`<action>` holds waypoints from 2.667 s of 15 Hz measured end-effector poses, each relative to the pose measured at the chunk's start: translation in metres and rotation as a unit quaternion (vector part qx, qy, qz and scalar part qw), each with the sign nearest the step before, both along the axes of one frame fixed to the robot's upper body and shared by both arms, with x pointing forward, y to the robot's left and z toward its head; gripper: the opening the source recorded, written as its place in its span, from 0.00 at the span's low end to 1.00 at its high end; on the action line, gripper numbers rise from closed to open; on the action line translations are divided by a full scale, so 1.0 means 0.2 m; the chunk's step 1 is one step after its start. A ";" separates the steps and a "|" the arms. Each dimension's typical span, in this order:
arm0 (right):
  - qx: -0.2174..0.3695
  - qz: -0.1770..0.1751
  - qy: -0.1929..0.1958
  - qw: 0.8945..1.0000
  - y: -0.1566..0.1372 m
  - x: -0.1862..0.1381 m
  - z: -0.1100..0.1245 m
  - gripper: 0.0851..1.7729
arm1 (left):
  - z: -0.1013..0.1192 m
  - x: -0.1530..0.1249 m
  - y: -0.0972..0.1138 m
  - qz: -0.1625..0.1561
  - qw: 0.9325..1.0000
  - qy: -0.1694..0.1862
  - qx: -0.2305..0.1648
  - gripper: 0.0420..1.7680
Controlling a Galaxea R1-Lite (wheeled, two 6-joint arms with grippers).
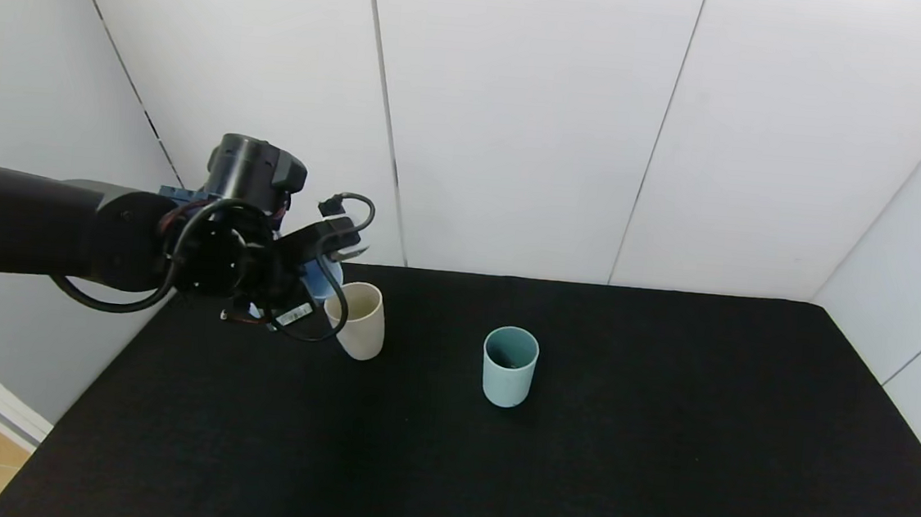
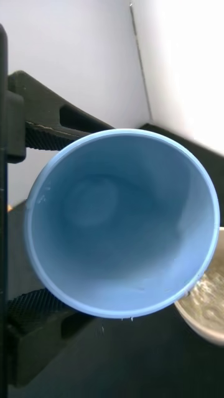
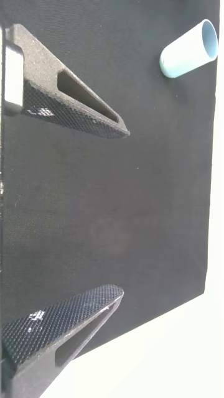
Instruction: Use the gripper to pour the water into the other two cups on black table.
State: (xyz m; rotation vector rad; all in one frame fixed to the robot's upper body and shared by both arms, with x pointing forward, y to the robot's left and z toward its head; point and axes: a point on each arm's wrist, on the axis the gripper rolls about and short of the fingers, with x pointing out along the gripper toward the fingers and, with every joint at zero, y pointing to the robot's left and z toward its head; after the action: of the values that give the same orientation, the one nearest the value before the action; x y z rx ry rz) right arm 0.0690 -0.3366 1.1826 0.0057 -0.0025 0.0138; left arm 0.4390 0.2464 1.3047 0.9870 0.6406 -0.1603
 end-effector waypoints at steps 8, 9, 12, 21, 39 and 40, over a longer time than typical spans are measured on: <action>0.000 0.000 0.000 1.000 0.00 0.00 0.00 0.96 | 0.19 -0.18 -0.17 -0.082 0.994 -0.041 -0.057 0.69; 0.000 0.000 0.000 1.000 0.00 0.00 0.00 0.96 | 0.19 -0.19 -0.21 -0.091 0.993 -0.042 -0.063 0.69; 0.000 0.000 0.000 1.000 0.00 0.00 0.00 0.96 | 0.17 -0.21 -0.32 -0.114 0.990 -0.037 -0.071 0.69; 0.000 0.000 0.000 1.000 0.00 0.00 0.00 0.96 | 0.05 -0.19 -0.48 -0.132 0.990 -0.014 -0.047 0.69; 0.000 0.000 0.000 1.000 0.00 0.00 0.00 0.96 | -0.07 -0.15 -0.78 -0.113 0.992 -0.029 0.038 0.69; 0.000 0.000 0.000 1.000 0.00 0.00 0.00 0.96 | -0.08 -0.14 -0.80 -0.112 0.992 -0.031 0.039 0.69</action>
State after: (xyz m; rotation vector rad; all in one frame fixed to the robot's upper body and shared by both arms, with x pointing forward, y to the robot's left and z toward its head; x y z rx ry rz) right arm 0.0690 -0.3366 1.1827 0.0057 -0.0029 0.0138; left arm 0.4110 0.0863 1.2887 1.1351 0.4805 -0.3035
